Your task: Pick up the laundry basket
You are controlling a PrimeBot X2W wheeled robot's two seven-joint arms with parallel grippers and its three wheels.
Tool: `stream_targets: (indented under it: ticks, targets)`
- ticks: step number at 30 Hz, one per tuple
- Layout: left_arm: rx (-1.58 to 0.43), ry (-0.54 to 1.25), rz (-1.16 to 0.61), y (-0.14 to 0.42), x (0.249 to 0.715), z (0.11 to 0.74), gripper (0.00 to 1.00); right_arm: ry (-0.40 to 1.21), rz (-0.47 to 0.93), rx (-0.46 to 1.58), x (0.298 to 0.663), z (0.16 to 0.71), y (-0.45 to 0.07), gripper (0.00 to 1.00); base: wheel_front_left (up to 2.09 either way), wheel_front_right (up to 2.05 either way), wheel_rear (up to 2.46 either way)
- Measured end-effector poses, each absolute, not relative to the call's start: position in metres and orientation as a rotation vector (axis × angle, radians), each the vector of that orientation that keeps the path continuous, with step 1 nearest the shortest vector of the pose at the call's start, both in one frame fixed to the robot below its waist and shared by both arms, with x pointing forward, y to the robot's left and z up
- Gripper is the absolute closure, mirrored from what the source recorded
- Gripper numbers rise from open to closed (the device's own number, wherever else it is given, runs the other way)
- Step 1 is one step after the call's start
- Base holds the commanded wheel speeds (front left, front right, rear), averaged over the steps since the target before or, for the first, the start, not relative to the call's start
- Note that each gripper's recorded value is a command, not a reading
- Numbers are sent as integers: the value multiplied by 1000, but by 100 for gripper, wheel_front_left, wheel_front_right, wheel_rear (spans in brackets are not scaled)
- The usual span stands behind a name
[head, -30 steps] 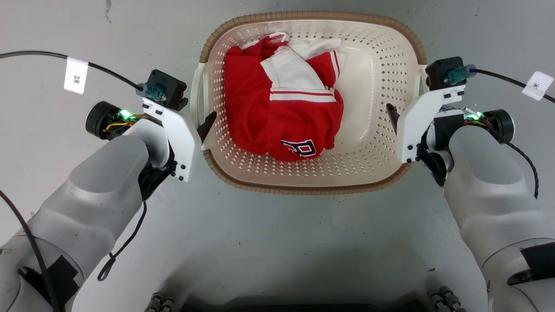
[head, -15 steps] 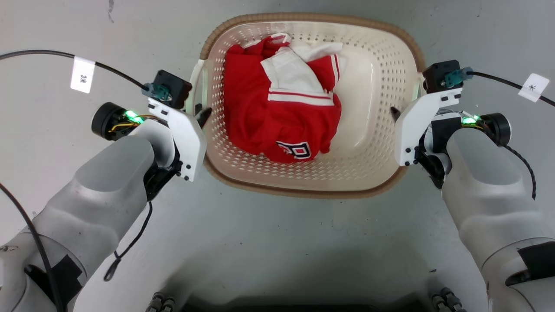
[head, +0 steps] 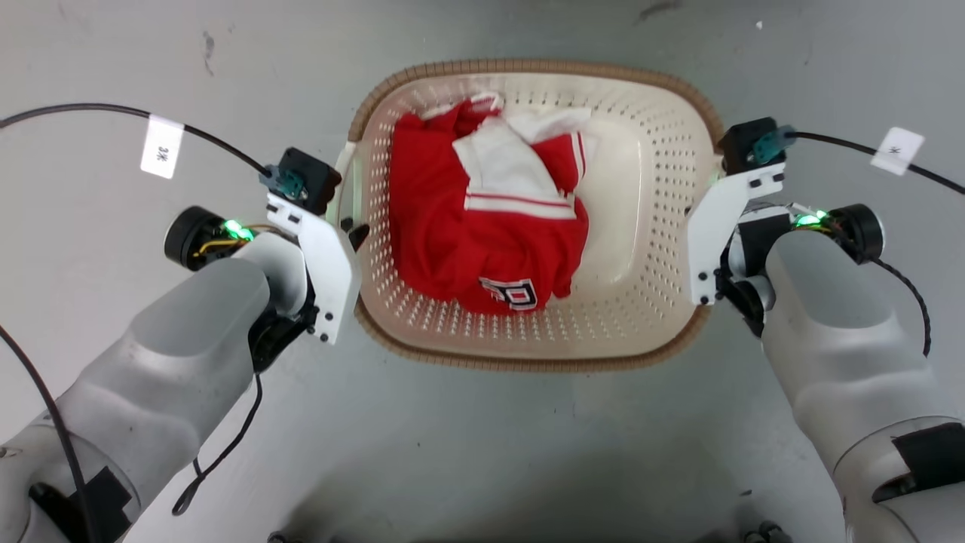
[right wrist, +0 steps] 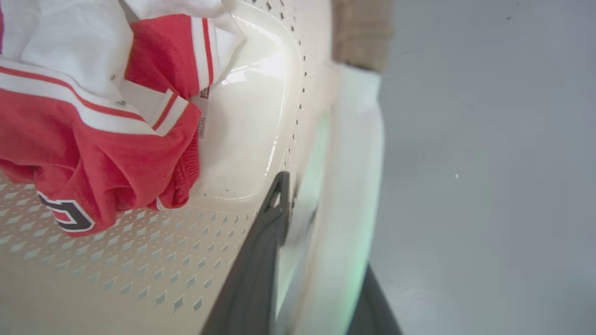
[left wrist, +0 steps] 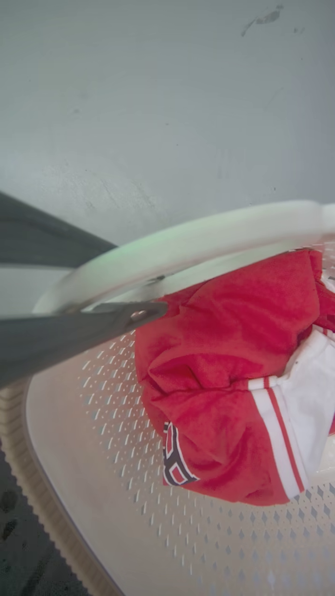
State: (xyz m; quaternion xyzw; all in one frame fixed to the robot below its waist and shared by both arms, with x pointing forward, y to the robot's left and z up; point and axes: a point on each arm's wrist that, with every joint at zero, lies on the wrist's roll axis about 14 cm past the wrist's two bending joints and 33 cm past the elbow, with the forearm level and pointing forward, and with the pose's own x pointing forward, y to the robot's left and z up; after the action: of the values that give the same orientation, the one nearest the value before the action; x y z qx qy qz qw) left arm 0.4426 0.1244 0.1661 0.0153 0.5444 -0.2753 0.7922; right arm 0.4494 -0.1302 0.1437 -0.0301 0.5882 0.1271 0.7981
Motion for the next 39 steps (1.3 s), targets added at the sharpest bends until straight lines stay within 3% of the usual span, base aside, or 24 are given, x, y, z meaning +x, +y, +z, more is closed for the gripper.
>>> stream_targets:
  ticks: [14,23,39]
  targets:
    - [57,1265,-620,126,422,250,100,1355,318,-152,439,231,-127,100,0,0,0]
    - [65,1227,-618,126,415,319,100,1373,310,-186,423,297,-129,100,0,0,0]
    - [105,1222,-611,130,369,391,100,1309,305,-175,391,380,-125,100,0,0,0]
